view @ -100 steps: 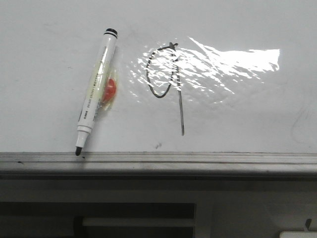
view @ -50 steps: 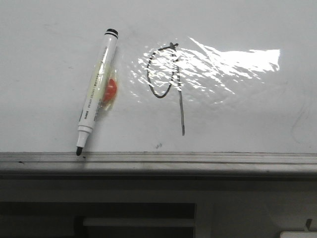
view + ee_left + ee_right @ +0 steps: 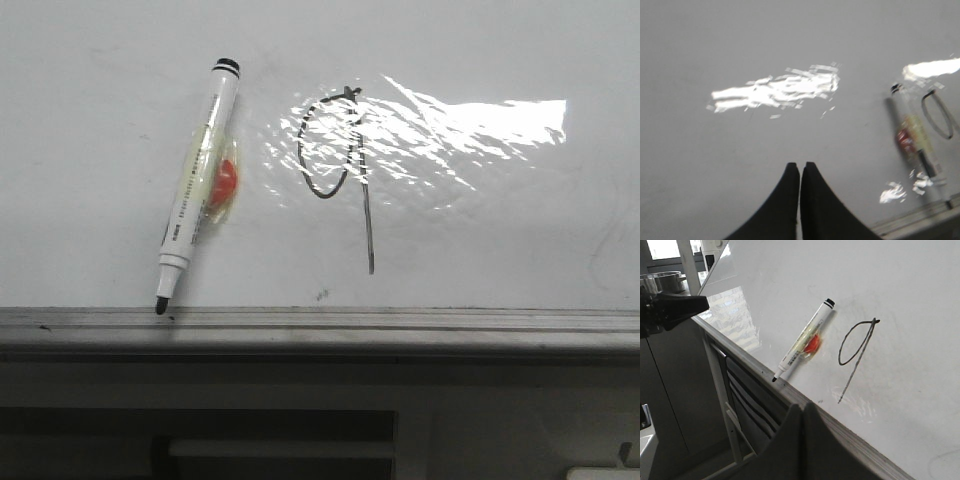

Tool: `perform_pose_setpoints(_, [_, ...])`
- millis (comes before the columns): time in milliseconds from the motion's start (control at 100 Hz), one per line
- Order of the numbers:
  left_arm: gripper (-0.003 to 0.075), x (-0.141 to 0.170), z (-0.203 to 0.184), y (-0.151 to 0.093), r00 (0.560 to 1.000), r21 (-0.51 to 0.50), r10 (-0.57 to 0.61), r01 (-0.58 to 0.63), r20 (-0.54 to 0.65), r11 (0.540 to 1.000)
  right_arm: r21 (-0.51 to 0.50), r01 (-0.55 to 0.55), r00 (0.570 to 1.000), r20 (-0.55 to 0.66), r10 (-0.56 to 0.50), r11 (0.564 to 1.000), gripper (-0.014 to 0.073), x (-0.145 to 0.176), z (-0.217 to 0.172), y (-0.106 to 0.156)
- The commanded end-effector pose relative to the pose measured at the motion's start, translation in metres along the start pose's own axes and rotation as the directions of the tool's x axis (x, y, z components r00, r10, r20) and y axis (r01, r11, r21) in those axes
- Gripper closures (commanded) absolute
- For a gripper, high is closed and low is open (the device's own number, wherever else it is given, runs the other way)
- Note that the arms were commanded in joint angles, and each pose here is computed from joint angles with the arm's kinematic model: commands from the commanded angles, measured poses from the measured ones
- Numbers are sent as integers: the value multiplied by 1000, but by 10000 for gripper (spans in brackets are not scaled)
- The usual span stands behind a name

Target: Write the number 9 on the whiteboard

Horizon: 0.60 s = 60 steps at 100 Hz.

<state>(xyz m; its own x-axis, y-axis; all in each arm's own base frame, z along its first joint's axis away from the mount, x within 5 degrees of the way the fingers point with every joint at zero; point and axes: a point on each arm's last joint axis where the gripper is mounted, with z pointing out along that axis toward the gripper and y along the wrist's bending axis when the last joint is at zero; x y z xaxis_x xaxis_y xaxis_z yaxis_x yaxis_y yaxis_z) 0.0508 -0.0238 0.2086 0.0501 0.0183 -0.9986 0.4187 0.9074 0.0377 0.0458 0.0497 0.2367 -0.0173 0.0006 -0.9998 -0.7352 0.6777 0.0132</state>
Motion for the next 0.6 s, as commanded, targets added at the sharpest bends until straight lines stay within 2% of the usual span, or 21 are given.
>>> perform_pose_setpoints(0, [741, 5, -2, 4, 1000, -75, 4, -3, 14, 997, -1, 23, 995, 95, -23, 1000, 656, -15, -1, 0])
perform_pose_setpoints(230, [741, 10, -3, 13, 999, -247, -17, 6, -42, 969, -1, 23, 995, 97, -23, 1000, 656, -15, -1, 0])
perform_pose_setpoints(350, [741, 18, -5, 15, 976, -315, -205, 174, -70, 933, -1, 23, 995, 97, -23, 1000, 656, -15, -1, 0])
perform_pose_setpoints(450, [741, 19, -6, 18, 984, -351, -144, 98, -108, 931, -1, 23, 995, 97, -23, 1000, 656, -15, -1, 0])
perform_pose_setpoints(590, [741, 20, -6, 19, 983, -367, -146, 96, -112, 925, -1, 23, 995, 97, -23, 1000, 656, -15, -1, 0])
